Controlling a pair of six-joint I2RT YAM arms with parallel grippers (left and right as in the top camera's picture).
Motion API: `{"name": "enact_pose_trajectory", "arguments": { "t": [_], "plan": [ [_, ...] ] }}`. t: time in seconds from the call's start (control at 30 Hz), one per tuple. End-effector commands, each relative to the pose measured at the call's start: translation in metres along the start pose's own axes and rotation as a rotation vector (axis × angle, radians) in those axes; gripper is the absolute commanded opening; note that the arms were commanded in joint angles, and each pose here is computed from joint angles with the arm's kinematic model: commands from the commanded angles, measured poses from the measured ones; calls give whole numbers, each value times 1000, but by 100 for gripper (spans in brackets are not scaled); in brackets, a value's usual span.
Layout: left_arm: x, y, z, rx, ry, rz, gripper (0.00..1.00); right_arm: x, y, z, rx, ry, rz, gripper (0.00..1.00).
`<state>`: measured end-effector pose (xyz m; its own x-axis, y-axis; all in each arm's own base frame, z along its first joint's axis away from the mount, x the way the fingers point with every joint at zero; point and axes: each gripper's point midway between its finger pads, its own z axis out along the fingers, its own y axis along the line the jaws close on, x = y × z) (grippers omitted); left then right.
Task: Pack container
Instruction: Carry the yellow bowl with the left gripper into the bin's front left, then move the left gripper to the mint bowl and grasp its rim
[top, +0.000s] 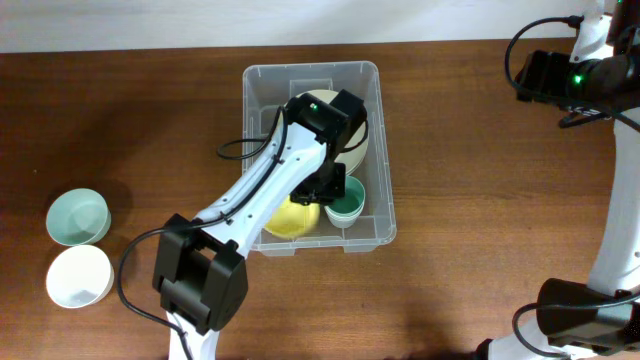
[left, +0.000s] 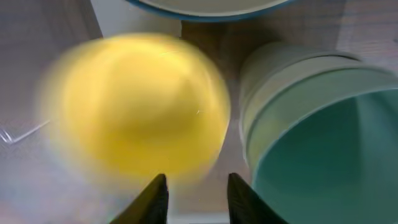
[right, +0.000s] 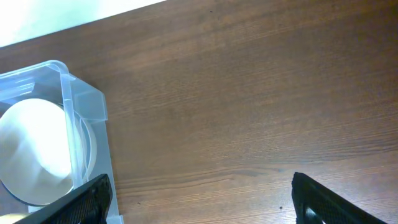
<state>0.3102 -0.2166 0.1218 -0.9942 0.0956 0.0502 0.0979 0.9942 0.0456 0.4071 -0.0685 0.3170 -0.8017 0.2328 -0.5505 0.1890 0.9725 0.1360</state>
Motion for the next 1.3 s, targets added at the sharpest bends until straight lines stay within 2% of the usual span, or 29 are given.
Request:
{"name": "enact_pose_trajectory", "arguments": {
  "t": [0.0,0.13,0.27,0.33,0.47,0.6,0.77,1.07,1.27],
  "plan": [
    [-5,15,-8,-2,-7,-39,34,1,-4,3,12,10,9,88],
    [-16,49,-44,34,-88,-130,35,1,-4,3,12,9,9,88],
    [-26,127,-94,1,-254,-307,36,1,-4,3,12,9,9,88],
    [-24,177,-112,-35,-316,-427,48,1,-4,3,12,10,9,88],
    [-12,265,-120,-78,-339,-668,59,1,-4,3,12,10,9,88],
    [2,334,-98,-96,-284,-819,59,1,-4,3,12,10,9,88],
    [15,382,-52,-112,-165,-952,59,1,-4,3,12,10,9,88],
    [3,419,37,-112,-8,-970,59,1,-4,3,11,10,9,88],
    [-4,421,83,-106,73,-946,59,1,-4,3,12,10,9,88]
  ]
}}
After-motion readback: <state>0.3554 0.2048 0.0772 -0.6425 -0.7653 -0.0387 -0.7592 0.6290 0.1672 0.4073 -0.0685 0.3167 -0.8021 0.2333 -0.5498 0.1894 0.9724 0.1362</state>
